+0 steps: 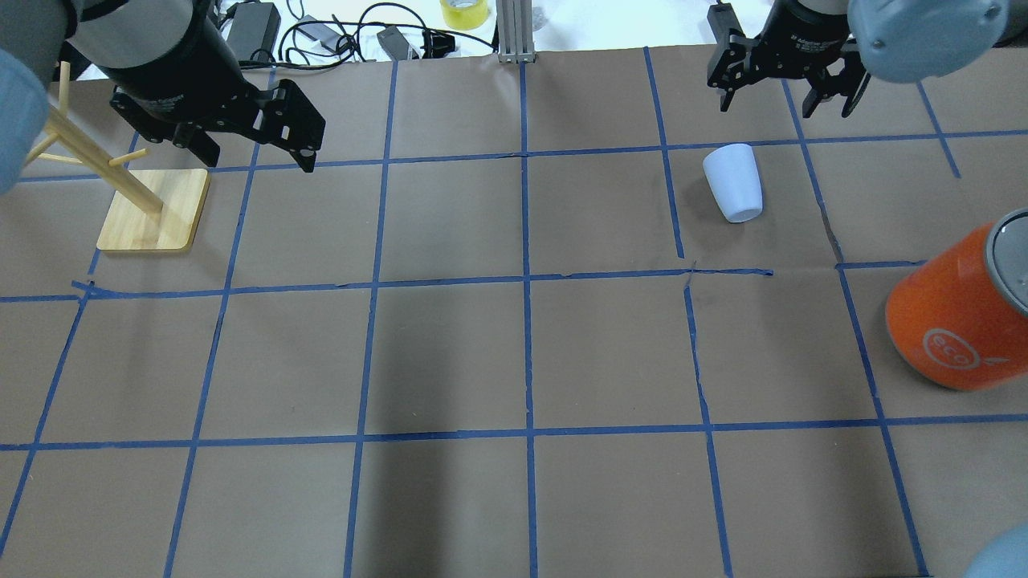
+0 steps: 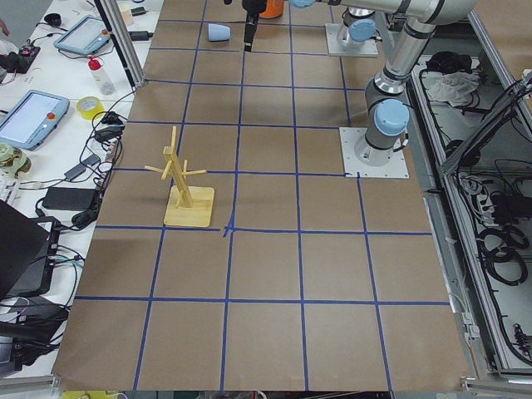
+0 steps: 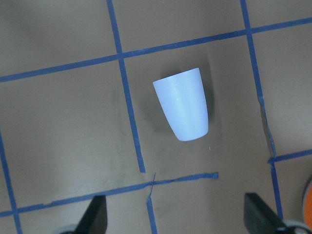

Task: Flip cup
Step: 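Lower the right gripper and close it on the white cup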

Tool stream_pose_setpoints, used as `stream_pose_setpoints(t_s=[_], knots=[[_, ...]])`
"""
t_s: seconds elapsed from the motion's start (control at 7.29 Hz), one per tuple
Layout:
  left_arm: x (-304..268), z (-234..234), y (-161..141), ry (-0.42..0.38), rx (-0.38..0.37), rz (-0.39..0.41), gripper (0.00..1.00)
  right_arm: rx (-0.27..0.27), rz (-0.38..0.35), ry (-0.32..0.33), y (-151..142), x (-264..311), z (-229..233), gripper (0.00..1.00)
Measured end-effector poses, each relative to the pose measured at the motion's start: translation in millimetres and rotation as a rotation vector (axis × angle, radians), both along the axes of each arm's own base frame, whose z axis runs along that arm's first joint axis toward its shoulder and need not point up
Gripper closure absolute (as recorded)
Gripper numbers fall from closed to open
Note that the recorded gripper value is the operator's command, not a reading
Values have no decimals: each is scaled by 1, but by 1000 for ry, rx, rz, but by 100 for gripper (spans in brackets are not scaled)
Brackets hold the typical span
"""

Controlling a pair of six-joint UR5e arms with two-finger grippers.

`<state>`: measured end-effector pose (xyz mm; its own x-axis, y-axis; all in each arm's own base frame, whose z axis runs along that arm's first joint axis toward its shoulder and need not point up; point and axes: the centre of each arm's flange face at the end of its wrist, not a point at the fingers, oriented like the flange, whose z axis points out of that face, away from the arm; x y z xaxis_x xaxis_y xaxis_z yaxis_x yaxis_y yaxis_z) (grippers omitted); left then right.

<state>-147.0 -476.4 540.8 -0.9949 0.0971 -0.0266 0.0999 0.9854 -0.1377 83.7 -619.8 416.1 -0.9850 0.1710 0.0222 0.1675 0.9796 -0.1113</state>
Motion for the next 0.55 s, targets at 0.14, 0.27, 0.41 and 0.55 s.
stream_pose_setpoints(t_s=[0.14,0.27,0.41,0.55], knots=[[0,0,0,0,1,0,0,0,31,2,-14,-6,-39,0],[0,0,0,1,1,1,0,-19,75,9,-21,-9,-75,0],[0,-1,1,1,1,1,0,-34,124,19,-29,-16,-109,0],[0,-1,1,1,1,1,0,-39,156,25,-38,-27,-140,0]])
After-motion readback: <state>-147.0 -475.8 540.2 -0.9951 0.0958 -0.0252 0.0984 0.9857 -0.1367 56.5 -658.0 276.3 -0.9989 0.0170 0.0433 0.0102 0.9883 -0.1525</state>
